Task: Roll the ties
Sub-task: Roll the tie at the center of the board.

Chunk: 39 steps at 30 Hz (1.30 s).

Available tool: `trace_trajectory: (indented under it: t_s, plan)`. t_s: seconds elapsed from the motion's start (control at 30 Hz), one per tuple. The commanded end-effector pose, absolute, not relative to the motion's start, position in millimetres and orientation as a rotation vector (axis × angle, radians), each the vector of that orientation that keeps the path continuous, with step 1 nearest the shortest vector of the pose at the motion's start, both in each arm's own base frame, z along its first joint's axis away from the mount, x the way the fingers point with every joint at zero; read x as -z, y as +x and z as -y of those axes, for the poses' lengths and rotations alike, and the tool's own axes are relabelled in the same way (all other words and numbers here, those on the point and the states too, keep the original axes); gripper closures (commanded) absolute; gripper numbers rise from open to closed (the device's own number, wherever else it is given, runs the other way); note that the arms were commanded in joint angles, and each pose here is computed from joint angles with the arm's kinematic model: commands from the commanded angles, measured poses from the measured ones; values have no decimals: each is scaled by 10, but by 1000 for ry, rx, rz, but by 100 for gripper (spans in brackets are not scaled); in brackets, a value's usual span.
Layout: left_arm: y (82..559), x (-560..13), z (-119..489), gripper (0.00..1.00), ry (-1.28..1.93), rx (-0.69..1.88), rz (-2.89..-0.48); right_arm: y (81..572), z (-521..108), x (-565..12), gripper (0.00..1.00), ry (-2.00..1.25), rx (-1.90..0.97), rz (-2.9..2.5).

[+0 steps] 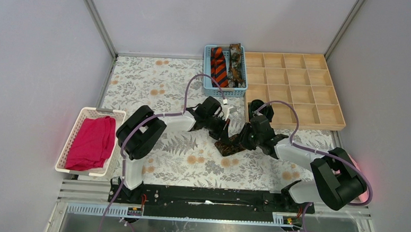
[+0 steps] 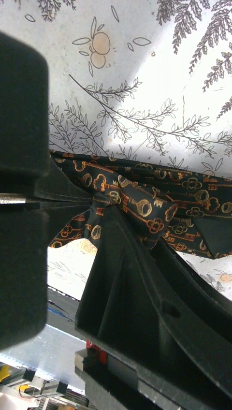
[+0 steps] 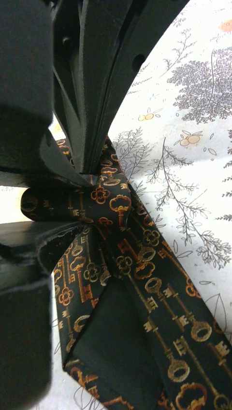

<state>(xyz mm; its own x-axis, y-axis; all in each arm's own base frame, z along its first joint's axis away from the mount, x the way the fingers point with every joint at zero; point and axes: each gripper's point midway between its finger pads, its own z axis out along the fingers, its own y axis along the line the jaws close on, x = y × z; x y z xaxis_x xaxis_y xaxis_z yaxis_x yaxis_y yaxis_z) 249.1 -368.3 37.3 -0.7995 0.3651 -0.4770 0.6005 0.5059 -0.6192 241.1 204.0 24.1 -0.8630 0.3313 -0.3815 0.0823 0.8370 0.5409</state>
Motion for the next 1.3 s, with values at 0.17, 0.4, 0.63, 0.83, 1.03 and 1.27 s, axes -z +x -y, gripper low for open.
trace_trajectory:
  t_s: [0.17, 0.4, 0.63, 0.83, 1.03, 1.27]
  plan:
    - [2427, -107, 3612, 100, 835, 1081, -2550, 2316, -1716, -131, 40, 291, -489, -2614]
    - [2448, -148, 3593, 100, 848, 1057, -2541, 2341, -1733, -272, 35, 279, -512, -2582]
    - [2482, -276, 3635, 100, 831, 1073, -2517, 2306, -1660, -746, 28, 239, -530, -2485]
    - [2613, -644, 3753, 97, 810, 1096, -2445, 2172, -1522, -886, 31, 209, -471, -2485]
    - [2685, -1083, 3871, 87, 805, 1156, -2353, 1990, -1498, -780, 70, 140, -350, -2523]
    - [2984, -1154, 3668, 89, 631, 1109, -2357, 1782, -1688, -635, 90, -7, -250, -2574]
